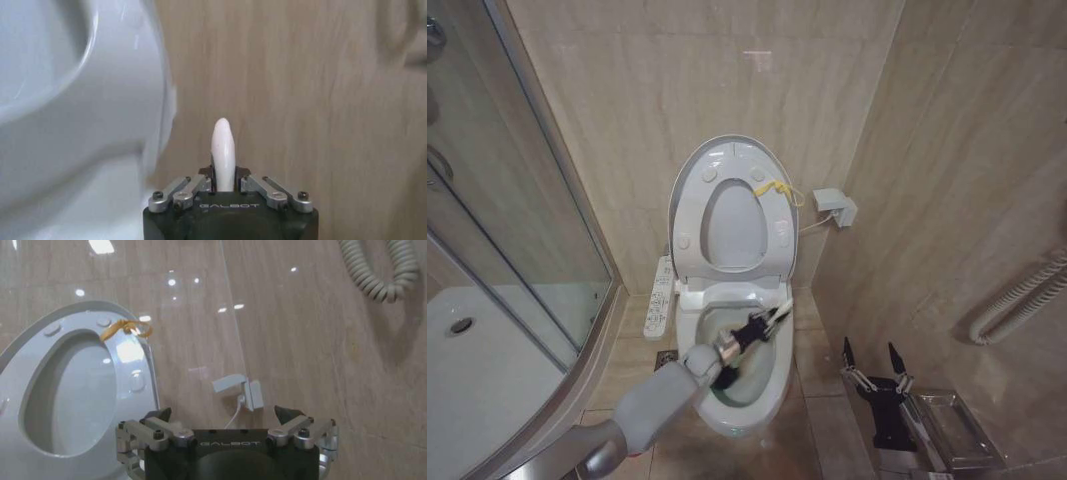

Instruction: Open the toilet lid, clean the toilet bowl with a toilet brush, close the toilet lid, and flush.

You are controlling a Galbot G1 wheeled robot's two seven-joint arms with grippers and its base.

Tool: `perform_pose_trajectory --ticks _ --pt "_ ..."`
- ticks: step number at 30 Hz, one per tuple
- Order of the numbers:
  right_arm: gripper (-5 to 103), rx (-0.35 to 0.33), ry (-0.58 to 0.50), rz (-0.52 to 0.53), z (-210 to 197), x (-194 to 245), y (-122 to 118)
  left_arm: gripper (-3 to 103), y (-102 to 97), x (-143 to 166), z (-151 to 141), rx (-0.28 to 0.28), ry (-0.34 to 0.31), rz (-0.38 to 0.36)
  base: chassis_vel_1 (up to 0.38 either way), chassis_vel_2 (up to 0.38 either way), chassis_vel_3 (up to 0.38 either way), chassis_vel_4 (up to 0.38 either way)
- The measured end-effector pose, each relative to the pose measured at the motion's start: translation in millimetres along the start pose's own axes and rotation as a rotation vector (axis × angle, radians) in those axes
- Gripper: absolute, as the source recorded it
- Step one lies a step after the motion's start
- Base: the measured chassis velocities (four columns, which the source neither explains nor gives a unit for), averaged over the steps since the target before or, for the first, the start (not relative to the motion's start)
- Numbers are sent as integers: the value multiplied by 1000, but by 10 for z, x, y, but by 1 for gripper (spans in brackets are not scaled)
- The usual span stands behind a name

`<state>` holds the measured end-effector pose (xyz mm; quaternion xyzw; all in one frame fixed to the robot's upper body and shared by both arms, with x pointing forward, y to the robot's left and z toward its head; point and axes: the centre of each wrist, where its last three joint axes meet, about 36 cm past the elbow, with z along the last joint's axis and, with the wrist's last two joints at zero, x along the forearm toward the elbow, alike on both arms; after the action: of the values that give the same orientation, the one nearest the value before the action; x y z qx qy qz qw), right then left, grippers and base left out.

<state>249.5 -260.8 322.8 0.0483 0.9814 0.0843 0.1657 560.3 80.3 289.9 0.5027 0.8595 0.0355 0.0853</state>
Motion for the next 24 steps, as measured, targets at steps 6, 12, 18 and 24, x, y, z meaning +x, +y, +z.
perform_pose_trajectory --ticks 6,12,18,24 --pt "100 -3 -5 -3 -18 -4 12 19 61 326 447 -41 124 -17 0 0 0 0" --pt "100 -3 -5 2 -23 2 14 19 -356 -211 -33 63 -77 42 0 0 0 0" --pt "100 -6 -10 1 -61 11 37 19 -78 135 367 -6 64 29 0 0 0 0" --pt "100 -4 -7 2 -46 12 38 19 -195 -207 31 31 -52 41 9 17 8 2"
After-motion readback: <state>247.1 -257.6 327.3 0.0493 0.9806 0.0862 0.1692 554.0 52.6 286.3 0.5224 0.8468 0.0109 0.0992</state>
